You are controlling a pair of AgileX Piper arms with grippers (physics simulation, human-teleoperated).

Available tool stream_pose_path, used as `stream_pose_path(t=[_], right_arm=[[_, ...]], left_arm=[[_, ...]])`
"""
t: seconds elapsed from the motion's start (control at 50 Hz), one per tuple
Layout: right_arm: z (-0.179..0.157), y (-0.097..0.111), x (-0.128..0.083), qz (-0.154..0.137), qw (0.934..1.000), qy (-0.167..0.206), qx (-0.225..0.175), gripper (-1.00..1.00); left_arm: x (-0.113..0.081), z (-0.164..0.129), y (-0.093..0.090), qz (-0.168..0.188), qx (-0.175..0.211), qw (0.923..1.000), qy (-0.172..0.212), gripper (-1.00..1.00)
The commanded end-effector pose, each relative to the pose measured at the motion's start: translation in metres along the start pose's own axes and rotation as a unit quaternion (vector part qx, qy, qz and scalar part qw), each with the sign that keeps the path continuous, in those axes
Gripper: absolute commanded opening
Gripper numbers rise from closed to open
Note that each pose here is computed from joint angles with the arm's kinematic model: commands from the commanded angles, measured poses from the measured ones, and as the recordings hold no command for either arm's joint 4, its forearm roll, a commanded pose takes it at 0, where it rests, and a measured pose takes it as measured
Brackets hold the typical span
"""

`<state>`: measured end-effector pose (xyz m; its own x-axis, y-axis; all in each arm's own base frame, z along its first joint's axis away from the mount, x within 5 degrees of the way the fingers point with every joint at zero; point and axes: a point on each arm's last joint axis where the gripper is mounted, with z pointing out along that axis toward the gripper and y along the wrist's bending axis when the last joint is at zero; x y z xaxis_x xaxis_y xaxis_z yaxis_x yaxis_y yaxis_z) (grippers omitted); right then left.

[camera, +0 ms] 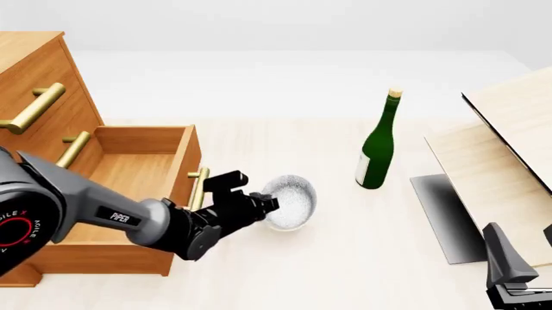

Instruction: Put the bowl in the bottom drawer of the cabinet and close it.

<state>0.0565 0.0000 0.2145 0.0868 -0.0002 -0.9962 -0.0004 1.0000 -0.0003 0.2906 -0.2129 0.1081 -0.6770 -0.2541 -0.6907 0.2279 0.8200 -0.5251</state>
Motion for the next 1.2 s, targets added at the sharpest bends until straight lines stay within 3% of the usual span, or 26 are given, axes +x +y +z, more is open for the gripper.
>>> stream_pose_path(t=[0.02,0.34,1.2], right_arm=[[0.000,0.000,0.000,0.000,1.0000,0.000,0.000,1.00],[0.000,0.000,0.000,0.000,1.0000,0.000,0.000,1.00],[0.000,0.000,0.000,0.000,1.0000,0.000,0.000,1.00]], left_arm=[[-0.010,-0.010,-0.008,0.018,0.012,0.9996,-0.017,-1.00],[-0.034,-0.028,-0.019,0.046,0.018,0.9980,-0.039,-1.00],[-0.062,-0.074,-0.037,0.122,0.018,0.9908,-0.055,-1.00]])
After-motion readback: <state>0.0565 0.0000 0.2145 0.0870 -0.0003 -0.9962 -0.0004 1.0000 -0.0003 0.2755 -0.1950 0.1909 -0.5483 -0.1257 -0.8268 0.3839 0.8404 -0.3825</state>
